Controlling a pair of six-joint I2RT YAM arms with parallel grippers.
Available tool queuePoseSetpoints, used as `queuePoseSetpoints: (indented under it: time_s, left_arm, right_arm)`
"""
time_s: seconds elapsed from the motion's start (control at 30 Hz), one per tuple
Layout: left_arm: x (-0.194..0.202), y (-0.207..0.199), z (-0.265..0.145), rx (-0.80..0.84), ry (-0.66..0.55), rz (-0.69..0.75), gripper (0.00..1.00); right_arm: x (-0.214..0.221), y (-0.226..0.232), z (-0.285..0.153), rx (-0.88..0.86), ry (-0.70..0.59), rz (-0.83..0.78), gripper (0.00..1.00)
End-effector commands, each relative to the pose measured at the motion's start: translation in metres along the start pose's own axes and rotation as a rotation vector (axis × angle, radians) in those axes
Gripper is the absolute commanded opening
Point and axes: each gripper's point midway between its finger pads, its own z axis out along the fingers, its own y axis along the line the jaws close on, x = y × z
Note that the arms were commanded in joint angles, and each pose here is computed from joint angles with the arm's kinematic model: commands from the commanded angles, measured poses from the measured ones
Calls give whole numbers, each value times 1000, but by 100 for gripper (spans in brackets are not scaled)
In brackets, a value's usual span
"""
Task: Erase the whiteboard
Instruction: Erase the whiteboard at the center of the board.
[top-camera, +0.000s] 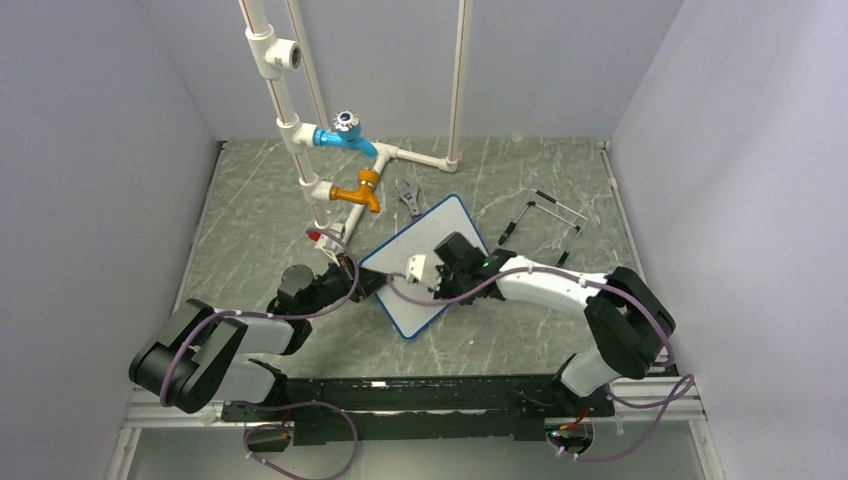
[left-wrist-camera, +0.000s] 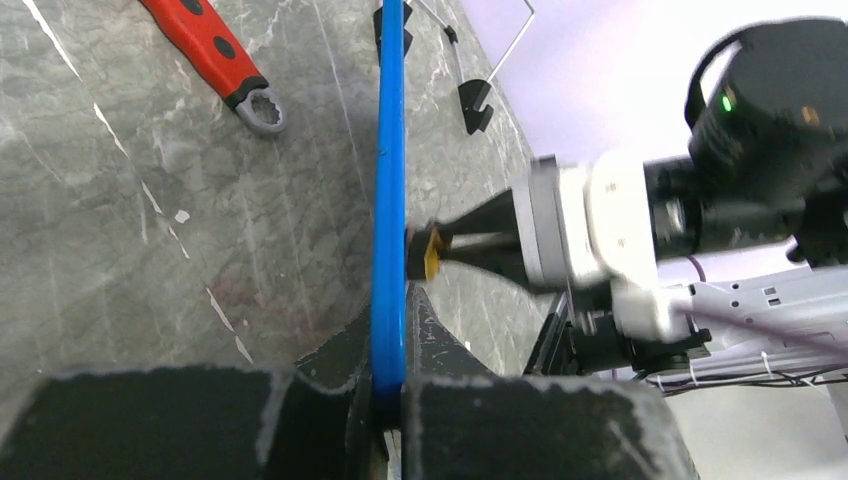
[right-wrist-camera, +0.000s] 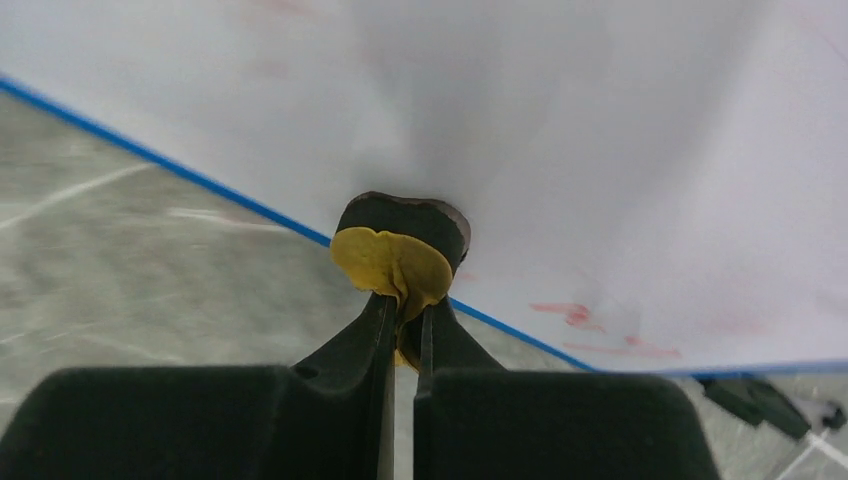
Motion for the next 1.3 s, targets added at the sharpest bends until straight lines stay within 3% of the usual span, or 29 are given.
queuePoseSetpoints:
  time_s: [0.0,0.13,0.3,0.4,0.53,0.73,0.83,1.27]
  left_arm:
    - [-10,-61,-2,243,28,37,0]
    - [-8,-60,-2,236,35,44,0]
    - [-6,-60,-1,241,49,40,0]
    - [-6,-60,1,249,54,34,0]
    - [-6,-61,2,252,57,29,0]
    - [-7,-60,1,241,55,39,0]
    - [-7,-60,0,235,59,42,0]
    - [-5,-59,1,237,67,44,0]
  right_arm:
    - [-21,64,5,-204,-53,-242,0]
    - [-22,45,12,-101,-15,-223,0]
    - [-13,-25,-1,111,-34,15,0]
    - [-1,-47,-8,182,-21,75,0]
    - [1,-41,-8,147,-11,45,0]
    - [-8,38,0,-150,-22,-198,0]
    - [-8,58,5,-199,2,-272,0]
    - [14,-38,-2,158,83,-14,0]
